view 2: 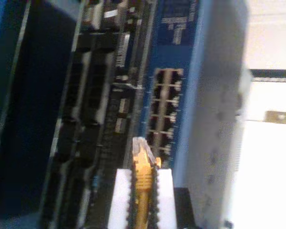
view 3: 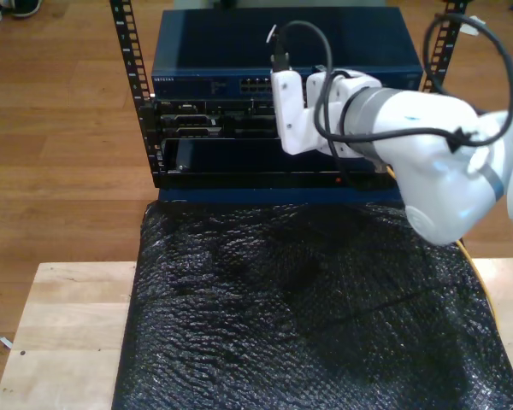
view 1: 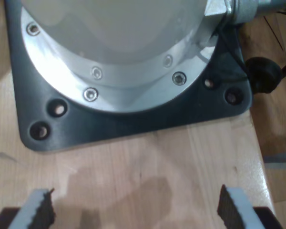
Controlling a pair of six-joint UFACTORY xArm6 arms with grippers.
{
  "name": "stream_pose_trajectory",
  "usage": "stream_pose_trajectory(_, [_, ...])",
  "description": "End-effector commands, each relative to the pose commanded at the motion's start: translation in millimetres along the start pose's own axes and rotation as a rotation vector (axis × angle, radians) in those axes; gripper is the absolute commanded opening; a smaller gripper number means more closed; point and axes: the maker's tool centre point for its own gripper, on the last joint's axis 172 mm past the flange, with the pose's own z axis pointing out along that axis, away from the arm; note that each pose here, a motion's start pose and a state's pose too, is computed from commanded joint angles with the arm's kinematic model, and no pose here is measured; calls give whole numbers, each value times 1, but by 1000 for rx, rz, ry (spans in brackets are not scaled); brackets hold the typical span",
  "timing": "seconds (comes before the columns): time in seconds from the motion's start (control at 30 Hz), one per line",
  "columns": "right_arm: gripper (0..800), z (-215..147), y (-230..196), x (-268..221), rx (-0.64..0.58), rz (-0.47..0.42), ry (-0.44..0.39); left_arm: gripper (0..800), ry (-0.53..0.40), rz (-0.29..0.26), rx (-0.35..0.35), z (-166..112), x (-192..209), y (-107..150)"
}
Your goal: Grab the cable and plug it in
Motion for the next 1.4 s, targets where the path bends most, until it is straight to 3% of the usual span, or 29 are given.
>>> stream_pose_trajectory(0.4, [1,-15,-17,-21,-37,-13,-19,800,0,0,0,0,0,0])
stream_pose_trajectory(1.07, [0,-25,-8,-26,-96,-4,-14,800,0,0,0,0,0,0])
stream_pose_trajectory(1.4, [0,-40,8,-32,-218,10,4,800,0,2,0,0,0,0])
